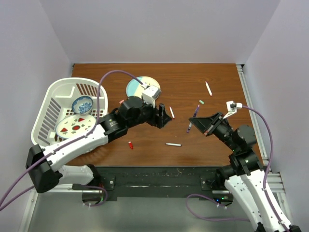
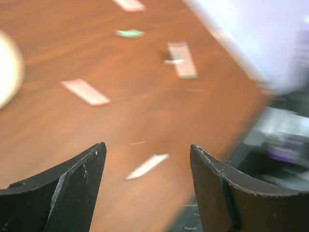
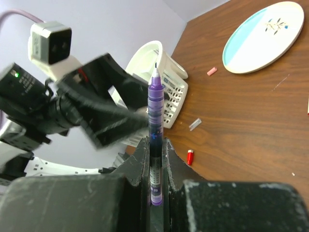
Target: Insert the pens into the pen caps
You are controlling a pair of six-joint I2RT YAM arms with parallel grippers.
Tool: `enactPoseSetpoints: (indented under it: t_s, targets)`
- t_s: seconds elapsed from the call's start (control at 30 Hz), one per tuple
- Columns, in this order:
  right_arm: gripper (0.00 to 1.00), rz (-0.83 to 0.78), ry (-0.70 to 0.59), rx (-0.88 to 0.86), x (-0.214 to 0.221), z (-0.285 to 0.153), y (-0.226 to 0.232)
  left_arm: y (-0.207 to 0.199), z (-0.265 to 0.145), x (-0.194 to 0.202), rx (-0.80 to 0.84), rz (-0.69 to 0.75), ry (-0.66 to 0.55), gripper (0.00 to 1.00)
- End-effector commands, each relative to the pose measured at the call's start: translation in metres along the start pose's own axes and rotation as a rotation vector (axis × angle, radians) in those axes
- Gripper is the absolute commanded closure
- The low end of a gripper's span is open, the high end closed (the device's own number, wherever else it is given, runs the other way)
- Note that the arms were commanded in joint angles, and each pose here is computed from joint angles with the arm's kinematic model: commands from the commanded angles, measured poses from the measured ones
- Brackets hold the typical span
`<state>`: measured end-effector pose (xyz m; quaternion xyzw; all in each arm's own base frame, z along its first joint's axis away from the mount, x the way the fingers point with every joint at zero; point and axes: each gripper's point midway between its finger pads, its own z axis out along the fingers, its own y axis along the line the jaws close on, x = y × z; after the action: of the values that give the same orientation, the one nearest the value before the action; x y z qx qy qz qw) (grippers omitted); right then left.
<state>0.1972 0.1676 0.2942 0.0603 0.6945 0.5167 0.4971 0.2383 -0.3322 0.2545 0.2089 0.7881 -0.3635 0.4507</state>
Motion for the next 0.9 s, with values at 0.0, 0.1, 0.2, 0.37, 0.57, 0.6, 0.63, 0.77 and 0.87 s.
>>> enactPoseSetpoints:
  t_s: [0.0, 0.1, 0.2, 0.37, 0.57, 0.6, 0.63, 0.77, 0.87]
  targets:
    - [1.0, -0.073, 0.011, -0.011, -0.001, -0.006, 0.007, 0.118, -0.04, 0.029, -0.565, 0.256, 0.22, 0.27]
    - [1.0, -0.116, 0.049, 0.011, 0.002, -0.01, 0.006, 0.16, -0.044, 0.048, -0.657, 0.247, 0.339, 0.32]
    - [1.0, -0.153, 0.062, 0.032, 0.001, -0.014, 0.007, 0.189, -0.041, 0.07, -0.665, 0.251, 0.445, 0.32]
    - [1.0, -0.167, 0.04, 0.061, -0.001, -0.021, 0.004, 0.212, -0.033, 0.106, -0.692, 0.244, 0.62, 0.32]
    - [1.0, -0.187, 0.092, 0.015, 0.004, -0.02, 0.012, 0.227, -0.032, 0.148, -0.624, 0.131, 0.719, 0.38]
    - [1.0, -0.187, 0.104, 0.022, 0.006, -0.02, 0.011, 0.23, -0.034, 0.149, -0.637, 0.135, 0.726, 0.38]
    - [1.0, -0.194, 0.101, 0.023, 0.004, -0.021, 0.013, 0.233, -0.036, 0.146, -0.65, 0.14, 0.722, 0.37]
    - [1.0, -0.196, 0.089, 0.024, 0.001, -0.02, 0.014, 0.244, -0.039, 0.149, -0.677, 0.137, 0.738, 0.36]
    - [1.0, -0.189, 0.092, 0.015, 0.002, -0.019, 0.015, 0.25, -0.04, 0.158, -0.678, 0.125, 0.771, 0.37]
